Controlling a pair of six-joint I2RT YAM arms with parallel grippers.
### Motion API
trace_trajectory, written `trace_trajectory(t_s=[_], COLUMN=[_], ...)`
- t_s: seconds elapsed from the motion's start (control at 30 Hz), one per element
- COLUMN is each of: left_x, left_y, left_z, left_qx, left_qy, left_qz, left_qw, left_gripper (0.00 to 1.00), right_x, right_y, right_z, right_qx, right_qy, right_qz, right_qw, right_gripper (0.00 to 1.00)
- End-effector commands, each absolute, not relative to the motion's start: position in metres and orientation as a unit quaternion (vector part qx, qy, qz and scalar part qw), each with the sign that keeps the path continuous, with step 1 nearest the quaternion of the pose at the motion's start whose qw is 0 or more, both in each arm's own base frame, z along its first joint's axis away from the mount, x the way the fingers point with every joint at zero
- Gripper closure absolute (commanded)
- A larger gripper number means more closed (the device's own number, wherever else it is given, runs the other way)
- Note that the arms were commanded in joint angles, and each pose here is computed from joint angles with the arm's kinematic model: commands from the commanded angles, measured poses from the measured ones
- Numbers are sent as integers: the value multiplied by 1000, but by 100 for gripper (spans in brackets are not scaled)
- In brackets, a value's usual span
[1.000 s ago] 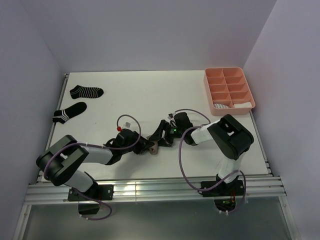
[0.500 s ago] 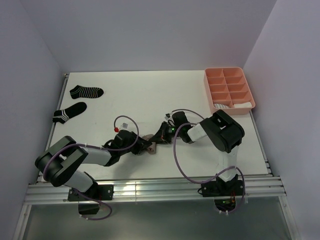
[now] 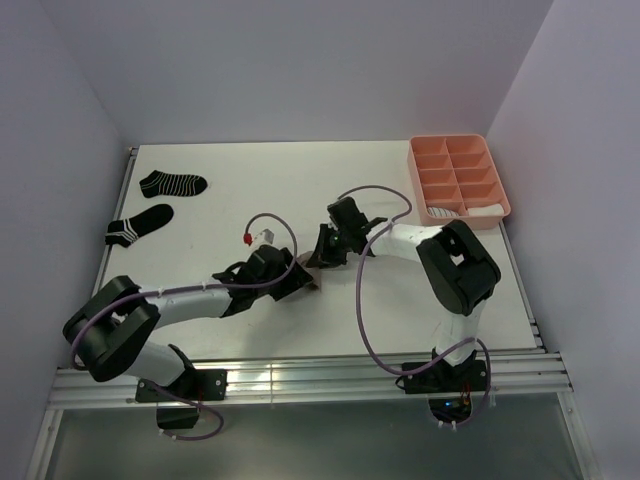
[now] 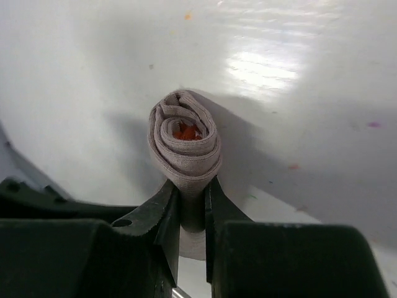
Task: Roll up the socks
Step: Roll the sock at the center of the board.
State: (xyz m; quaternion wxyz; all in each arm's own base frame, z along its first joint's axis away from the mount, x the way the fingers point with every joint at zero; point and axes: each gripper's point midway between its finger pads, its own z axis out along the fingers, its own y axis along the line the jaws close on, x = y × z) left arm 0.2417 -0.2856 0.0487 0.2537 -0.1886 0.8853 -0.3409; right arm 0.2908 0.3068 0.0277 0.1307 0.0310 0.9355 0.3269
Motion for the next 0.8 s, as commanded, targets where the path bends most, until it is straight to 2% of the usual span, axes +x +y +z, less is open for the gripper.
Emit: trace_trajectory(t_s=[0.0, 0.23, 0.37, 0.57, 0.77], left_x=[247, 258, 266, 275, 270], left_y=[-272, -285, -304, -316, -319], left_z=[66, 91, 103, 84, 66], left_qx=[-143, -48, -12, 13, 18], left_qy=[895, 888, 877, 879, 883], left_qz=[-273, -164, -128, -83, -80], left_qw=[321, 426, 462, 469, 463], left_gripper=[39, 36, 35, 35, 37], right_x=[287, 281, 279, 277, 273], right_y=[252, 260, 263, 271, 280], right_z=[7, 10, 12, 14, 15], right_qx=[28, 18, 14, 16, 19], right_qy=[978, 987, 990, 991, 989], right_qz=[160, 115, 99, 103, 125], right_qw=[132, 113, 102, 89, 77], right_gripper=[100, 100, 100, 100, 100])
